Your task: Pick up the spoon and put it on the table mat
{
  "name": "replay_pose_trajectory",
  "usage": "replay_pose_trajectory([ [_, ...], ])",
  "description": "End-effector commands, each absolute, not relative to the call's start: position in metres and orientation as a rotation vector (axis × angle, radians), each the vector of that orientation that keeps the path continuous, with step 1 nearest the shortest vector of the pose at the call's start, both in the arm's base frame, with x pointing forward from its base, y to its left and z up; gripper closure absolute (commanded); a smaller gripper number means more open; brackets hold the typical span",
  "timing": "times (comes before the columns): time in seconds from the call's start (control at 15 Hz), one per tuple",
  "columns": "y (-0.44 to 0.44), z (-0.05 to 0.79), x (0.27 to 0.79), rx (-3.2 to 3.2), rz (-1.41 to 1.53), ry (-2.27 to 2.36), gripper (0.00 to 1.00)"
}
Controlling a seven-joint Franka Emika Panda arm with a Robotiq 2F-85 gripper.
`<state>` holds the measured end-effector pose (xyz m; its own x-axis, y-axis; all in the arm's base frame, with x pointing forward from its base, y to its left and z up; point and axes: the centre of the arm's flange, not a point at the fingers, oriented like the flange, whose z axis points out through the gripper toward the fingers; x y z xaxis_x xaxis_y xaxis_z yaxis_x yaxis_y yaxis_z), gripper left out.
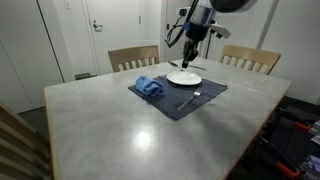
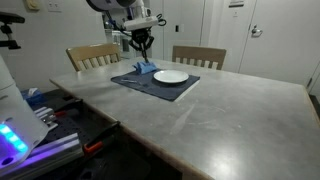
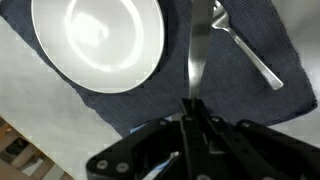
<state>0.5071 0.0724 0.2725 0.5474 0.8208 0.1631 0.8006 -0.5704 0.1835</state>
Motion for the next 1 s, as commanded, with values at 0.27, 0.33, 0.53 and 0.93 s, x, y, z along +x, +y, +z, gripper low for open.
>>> replay_pose_trajectory([
  [0.27,0.085,0.253,0.488,2.386,0.469,1.969,0.98],
  [0.33,0.086,0.249,0.487,2.327,0.473,2.039,0.98],
  [0.53,0.084,0.237,0.488,2.177,0.48,2.184,0.98],
  [0.93,0.07,0.212,0.489,1.856,0.485,2.492,0.98],
])
